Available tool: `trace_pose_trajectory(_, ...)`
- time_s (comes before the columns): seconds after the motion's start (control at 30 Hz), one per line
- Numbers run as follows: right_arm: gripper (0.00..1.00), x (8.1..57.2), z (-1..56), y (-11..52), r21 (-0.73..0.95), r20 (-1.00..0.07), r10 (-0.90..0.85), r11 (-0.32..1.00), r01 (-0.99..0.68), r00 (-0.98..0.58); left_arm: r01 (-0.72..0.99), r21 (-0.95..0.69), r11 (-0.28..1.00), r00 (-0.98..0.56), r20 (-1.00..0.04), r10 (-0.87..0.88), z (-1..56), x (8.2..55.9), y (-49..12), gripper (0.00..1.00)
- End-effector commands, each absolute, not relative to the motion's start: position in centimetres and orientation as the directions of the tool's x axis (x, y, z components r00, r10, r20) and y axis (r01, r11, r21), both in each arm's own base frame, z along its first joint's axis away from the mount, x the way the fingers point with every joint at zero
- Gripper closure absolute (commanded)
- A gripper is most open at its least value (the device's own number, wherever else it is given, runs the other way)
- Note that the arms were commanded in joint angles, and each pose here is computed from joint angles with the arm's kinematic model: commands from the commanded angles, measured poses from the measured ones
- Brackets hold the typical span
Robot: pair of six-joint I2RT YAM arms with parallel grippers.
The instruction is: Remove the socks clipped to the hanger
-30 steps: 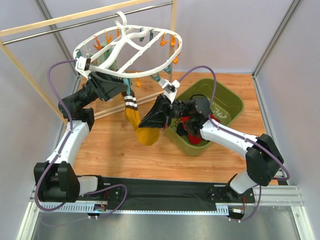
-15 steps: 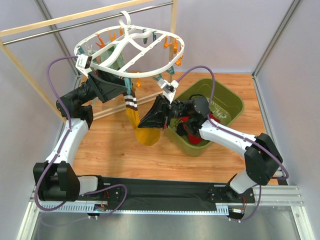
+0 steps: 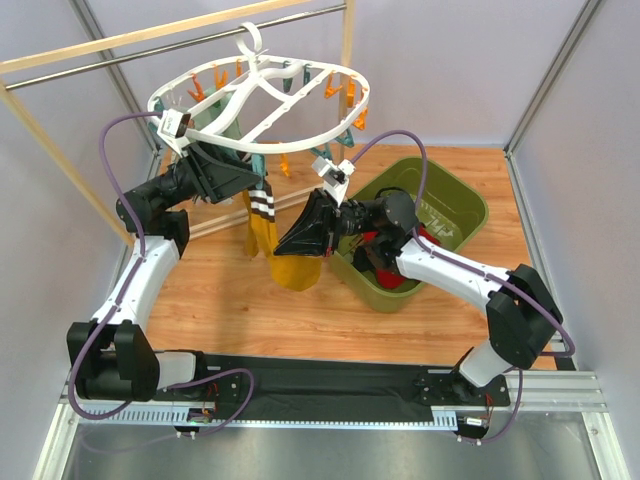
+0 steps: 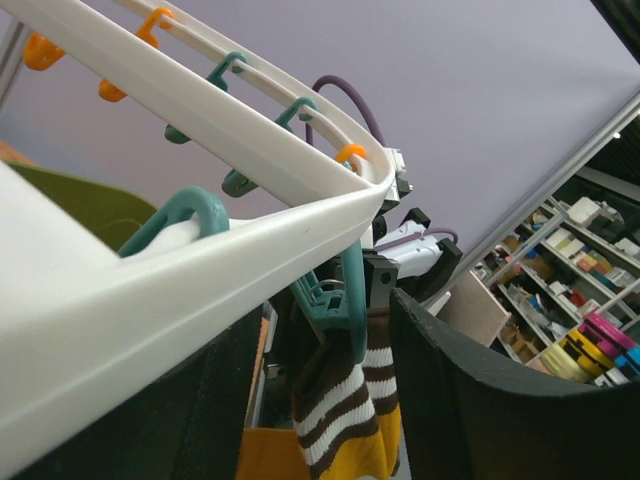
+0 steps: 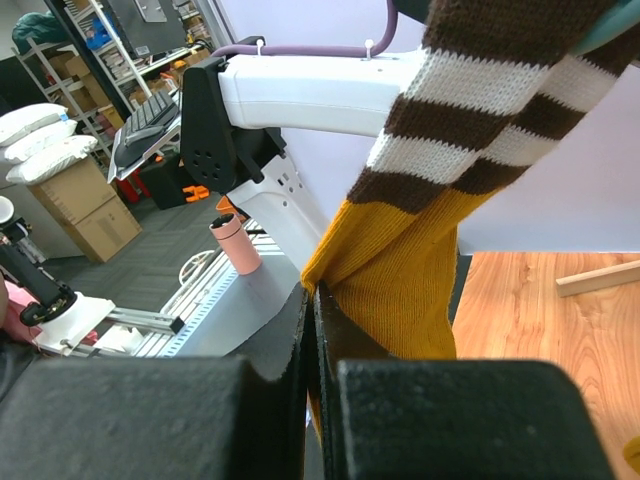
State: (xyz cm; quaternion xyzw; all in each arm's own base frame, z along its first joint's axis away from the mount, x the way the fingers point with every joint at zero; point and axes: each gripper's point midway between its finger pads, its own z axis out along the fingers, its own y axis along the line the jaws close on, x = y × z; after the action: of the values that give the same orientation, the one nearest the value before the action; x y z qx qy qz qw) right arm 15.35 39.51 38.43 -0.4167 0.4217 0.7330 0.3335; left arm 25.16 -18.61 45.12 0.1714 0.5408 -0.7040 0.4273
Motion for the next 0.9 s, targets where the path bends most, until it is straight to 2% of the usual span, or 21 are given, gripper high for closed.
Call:
trace_pose_trajectory(0.0,1.0,14.1,38.7,39.5,0.324,-0.906,0.097,-0.472,-0.82,-0.413,0.932,-0.355,-0.073,-0.35,-0.829,-0.435,47.5,22.3,-18.5,0.36)
trace_pose_trajectory(0.07,1.0,14.2,38.7,39.6,0.326,-0.905,0.095,-0.47,-0.82,-0.415,0.931,-0.357,-0.072,-0.353,-0.833,-0.426,47.3,22.4,-18.6,0.34)
trace_pose_trajectory(0.13,1.0,14.2,38.7,39.7,0.327,-0.906,0.089,-0.472,-0.819,-0.413,0.934,-0.349,-0.073,-0.347,-0.842,-0.414,47.4,22.1,-18.6,0.27)
trace_pose_trajectory(0.23,1.0,14.2,38.7,39.7,0.327,-0.908,0.083,-0.472,-0.819,-0.411,0.937,-0.34,-0.075,-0.341,-0.853,-0.395,47.5,21.7,-18.7,0.13)
trace_pose_trajectory(0.27,1.0,14.3,38.9,39.7,0.321,-0.909,0.089,-0.472,-0.821,-0.406,0.938,-0.338,-0.077,-0.341,-0.855,-0.392,47.6,21.7,-18.7,0.06)
trace_pose_trajectory(0.3,1.0,14.3,38.9,39.7,0.322,-0.909,0.088,-0.472,-0.821,-0.407,0.938,-0.337,-0.077,-0.339,-0.856,-0.39,47.7,21.7,-18.7,0.03)
trace_pose_trajectory(0.43,1.0,14.3,38.9,39.8,0.325,-0.908,0.085,-0.474,-0.818,-0.409,0.939,-0.336,-0.076,-0.337,-0.852,-0.4,47.8,21.8,-18.7,0.01)
trace_pose_trajectory(0.53,1.0,14.3,38.8,39.9,0.329,-0.907,0.082,-0.474,-0.817,-0.413,0.94,-0.331,-0.077,-0.333,-0.851,-0.406,48.1,21.9,-18.7,0.12)
trace_pose_trajectory(0.67,1.0,14.2,38.5,40.1,0.335,-0.906,0.076,-0.476,-0.813,-0.417,0.94,-0.332,-0.084,-0.336,-0.844,-0.419,48.7,21.9,-18.6,0.32)
trace_pose_trajectory(0.87,1.0,14.1,38.4,40.1,0.337,-0.906,0.072,-0.478,-0.811,-0.418,0.935,-0.342,-0.095,-0.347,-0.828,-0.44,49.4,22.1,-18.5,0.47)
